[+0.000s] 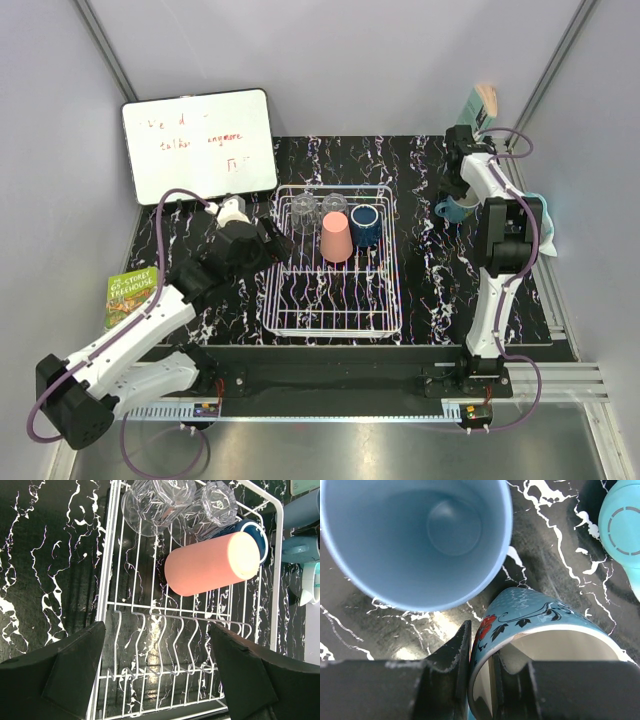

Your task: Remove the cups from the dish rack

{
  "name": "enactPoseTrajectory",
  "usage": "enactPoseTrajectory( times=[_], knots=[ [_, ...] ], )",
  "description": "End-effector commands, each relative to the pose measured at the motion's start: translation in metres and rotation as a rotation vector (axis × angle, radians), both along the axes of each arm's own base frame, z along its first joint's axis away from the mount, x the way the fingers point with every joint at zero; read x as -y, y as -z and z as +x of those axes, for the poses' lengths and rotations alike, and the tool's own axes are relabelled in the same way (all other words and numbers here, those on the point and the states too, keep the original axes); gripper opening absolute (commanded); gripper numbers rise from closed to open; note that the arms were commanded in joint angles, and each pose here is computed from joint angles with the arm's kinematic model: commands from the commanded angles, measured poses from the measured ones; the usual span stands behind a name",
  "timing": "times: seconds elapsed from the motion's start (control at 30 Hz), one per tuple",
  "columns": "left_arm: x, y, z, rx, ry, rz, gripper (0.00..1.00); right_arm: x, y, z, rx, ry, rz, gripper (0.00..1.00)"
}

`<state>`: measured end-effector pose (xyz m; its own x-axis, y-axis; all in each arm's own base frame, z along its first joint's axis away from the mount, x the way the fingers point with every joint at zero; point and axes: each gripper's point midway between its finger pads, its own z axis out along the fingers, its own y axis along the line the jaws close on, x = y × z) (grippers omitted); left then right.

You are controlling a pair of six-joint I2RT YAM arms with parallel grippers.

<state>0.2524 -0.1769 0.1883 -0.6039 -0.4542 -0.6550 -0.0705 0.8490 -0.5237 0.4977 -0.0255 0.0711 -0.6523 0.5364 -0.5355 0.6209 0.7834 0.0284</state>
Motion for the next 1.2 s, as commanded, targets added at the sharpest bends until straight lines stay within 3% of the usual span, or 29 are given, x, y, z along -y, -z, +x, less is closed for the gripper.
enactPoseTrajectory(
  times=[0.0, 0.23, 0.37, 0.53, 0.93, 1.03, 1.17],
  knots=[
    [0.004, -0.002, 0.008, 0.019, -0.005, -0.013, 0.89, 0.003, -0.011, 0.013, 0.042, -0.003, 0.002, 0.00],
    [0.007, 0.002, 0.006, 0.005, 0.004, -0.018, 0.89, -0.001, -0.003, 0.014, 0.029, -0.020, 0.022, 0.00],
    [0.007, 0.007, 0.004, -0.009, 0.006, -0.020, 0.89, -0.003, -0.009, 0.013, 0.041, -0.017, 0.033, 0.20],
    [0.010, 0.010, 0.004, -0.024, 0.019, -0.018, 0.91, -0.011, -0.025, 0.012, 0.079, -0.042, 0.064, 0.38],
    [0.000, 0.006, 0.002, 0.010, -0.016, 0.001, 0.89, -0.026, -0.119, -0.002, 0.282, -0.074, 0.123, 0.47],
    [-0.009, 0.000, 0.005, 0.037, -0.055, 0.015, 0.90, -0.043, -0.144, -0.017, 0.334, -0.116, 0.198, 0.56],
    [-0.004, -0.011, 0.013, 0.068, 0.004, 0.085, 0.96, -0.076, -0.178, -0.047, 0.446, -0.196, 0.266, 0.80]
  ],
)
